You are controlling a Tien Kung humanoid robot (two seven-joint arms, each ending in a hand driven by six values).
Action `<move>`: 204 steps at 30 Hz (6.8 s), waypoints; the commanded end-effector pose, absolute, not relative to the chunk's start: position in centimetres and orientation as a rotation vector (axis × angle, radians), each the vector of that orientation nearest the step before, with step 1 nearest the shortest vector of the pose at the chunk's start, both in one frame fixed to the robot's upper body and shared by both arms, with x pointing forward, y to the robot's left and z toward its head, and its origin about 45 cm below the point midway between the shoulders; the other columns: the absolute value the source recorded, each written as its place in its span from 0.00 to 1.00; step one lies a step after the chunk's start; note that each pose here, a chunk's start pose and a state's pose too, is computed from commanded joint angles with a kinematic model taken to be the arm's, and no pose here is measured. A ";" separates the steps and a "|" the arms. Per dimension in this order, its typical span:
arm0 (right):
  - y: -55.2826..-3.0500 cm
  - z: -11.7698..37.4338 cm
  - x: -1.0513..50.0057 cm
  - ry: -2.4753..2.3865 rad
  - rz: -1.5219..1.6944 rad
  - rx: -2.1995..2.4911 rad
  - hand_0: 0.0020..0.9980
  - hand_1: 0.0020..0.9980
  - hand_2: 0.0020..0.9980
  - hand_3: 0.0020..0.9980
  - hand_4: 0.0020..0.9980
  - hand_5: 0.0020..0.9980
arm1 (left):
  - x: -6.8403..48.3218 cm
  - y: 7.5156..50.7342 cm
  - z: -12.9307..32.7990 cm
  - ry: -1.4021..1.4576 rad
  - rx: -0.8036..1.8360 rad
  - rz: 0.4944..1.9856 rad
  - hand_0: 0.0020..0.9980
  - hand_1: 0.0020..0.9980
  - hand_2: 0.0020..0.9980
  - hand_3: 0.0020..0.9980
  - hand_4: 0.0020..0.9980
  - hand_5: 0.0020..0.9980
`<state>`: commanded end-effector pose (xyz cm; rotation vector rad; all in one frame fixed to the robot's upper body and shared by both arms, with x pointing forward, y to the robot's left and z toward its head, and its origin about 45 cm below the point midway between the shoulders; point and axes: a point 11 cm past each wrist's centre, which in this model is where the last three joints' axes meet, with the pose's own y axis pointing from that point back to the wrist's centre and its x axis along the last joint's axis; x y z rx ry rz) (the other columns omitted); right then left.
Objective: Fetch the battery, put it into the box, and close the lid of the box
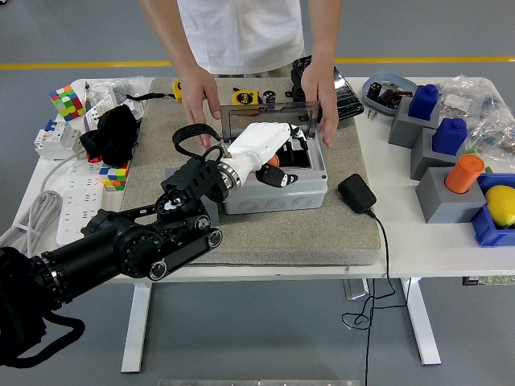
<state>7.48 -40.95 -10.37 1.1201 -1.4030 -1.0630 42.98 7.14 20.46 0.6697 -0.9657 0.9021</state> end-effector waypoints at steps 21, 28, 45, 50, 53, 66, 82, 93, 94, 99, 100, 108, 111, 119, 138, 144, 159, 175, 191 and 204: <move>-41.0 -10.4 7.3 -1.399 -1.063 1.117 0.68 0.72 0.72 0.69 1.00 0.69 | 41.8 6.2 22.0 -0.877 0.552 0.930 0.58 0.52 0.50 0.62 0.92 0.00; -40.9 -10.4 7.3 -1.403 -1.067 1.117 0.68 0.72 0.71 0.69 1.00 0.69 | 40.9 7.0 24.0 -0.865 0.474 0.965 0.59 0.52 0.50 0.62 0.92 0.00; -40.8 -10.5 7.2 -1.417 -1.078 1.116 0.68 0.72 0.72 0.69 1.00 0.69 | 38.5 15.8 21.7 -0.709 0.513 1.142 0.65 0.68 0.60 0.62 0.93 0.06; -40.9 -10.4 7.4 -1.422 -1.076 1.118 0.68 0.72 0.72 0.69 1.00 0.69 | 37.8 17.5 20.0 -0.687 0.566 1.154 0.66 0.71 0.67 0.65 0.93 0.08; -40.9 -10.4 7.3 -1.421 -1.077 1.116 0.68 0.72 0.72 0.69 1.00 0.69 | 37.6 17.9 19.5 -0.680 0.584 1.155 0.66 0.71 0.67 0.65 0.93 0.08; -41.0 -10.4 7.2 -1.419 -1.078 1.115 0.68 0.72 0.72 0.69 1.00 0.70 | 37.3 16.8 18.6 -0.676 0.622 1.117 0.67 0.75 0.77 0.66 0.93 0.08; -40.8 -10.4 7.3 -1.418 -1.078 1.118 0.68 0.72 0.72 0.69 1.00 0.70 | 37.3 13.4 18.9 -0.685 0.602 1.041 0.68 0.75 0.76 0.67 0.93 0.09; -40.8 -10.4 7.5 -1.416 -1.075 1.122 0.68 0.72 0.71 0.69 1.00 0.70 | 37.5 9.1 20.0 -0.697 0.538 0.970 0.68 0.75 0.76 0.68 0.94 0.09; -40.8 -10.4 7.5 -1.415 -1.075 1.123 0.68 0.72 0.71 0.69 1.00 0.70 | 37.4 8.8 20.0 -0.697 0.536 0.964 0.68 0.75 0.76 0.68 0.94 0.09; -40.7 -10.4 7.3 -1.411 -1.075 1.121 0.68 0.72 0.72 0.69 1.00 0.70 | 37.2 7.5 19.9 -0.680 0.526 0.936 0.67 0.75 0.76 0.68 0.94 0.10; -40.7 -10.4 7.3 -1.410 -1.075 1.121 0.68 0.72 0.72 0.69 1.00 0.70 | 37.2 7.2 19.9 -0.676 0.521 0.932 0.67 0.75 0.76 0.68 0.94 0.10; -40.6 -10.5 7.4 -1.407 -1.072 1.127 0.68 0.72 0.72 0.69 1.00 0.70 | 37.3 6.2 19.9 -0.667 0.510 0.915 0.68 0.75 0.76 0.68 0.93 0.10; -40.5 -10.5 7.5 -1.408 -1.072 1.128 0.68 0.72 0.72 0.69 1.00 0.70 | 37.2 6.2 20.1 -0.668 0.502 0.916 0.68 0.75 0.76 0.68 0.93 0.10; -40.7 -10.5 7.3 -1.407 -1.075 1.122 0.68 0.72 0.72 0.69 1.00 0.70 | 38.4 7.5 23.1 -0.689 0.425 0.997 0.68 0.75 0.76 0.68 0.93 0.10; -40.5 -10.5 7.4 -1.405 -1.073 1.125 0.68 0.72 0.72 0.69 1.00 0.70 | 44.0 13.1 27.1 -0.770 0.468 1.191 0.79 0.84 0.83 0.81 0.95 0.19; -40.6 -10.5 7.3 -1.404 -1.074 1.123 0.68 0.72 0.72 0.69 1.00 0.70 | 45.6 14.4 26.8 -0.784 0.523 1.217 0.80 0.85 0.84 0.81 0.95 0.20; -40.6 -10.5 7.3 -1.401 -1.072 1.124 0.68 0.72 0.72 0.69 1.00 0.70 | 45.3 12.7 23.7 -0.877 0.687 1.058 0.78 0.83 0.82 0.80 0.95 0.19; -40.9 -10.4 7.0 -1.404 -1.074 1.116 0.68 0.72 0.71 0.69 1.00 0.70 | 42.2 11.9 22.8 -0.852 0.656 0.989 0.75 0.80 0.80 0.78 0.96 0.24; -40.9 -10.4 7.0 -1.404 -1.075 1.117 0.68 0.72 0.71 0.69 1.00 0.70 | 38.4 11.3 21.2 -0.800 0.639 0.901 0.75 0.79 0.79 0.78 0.96 0.24; -40.9 -10.5 6.9 -1.405 -1.076 1.115 0.68 0.72 0.71 0.69 1.00 0.69 | 37.7 12.2 22.9 -0.728 0.535 0.973 0.74 0.79 0.79 0.78 0.96 0.25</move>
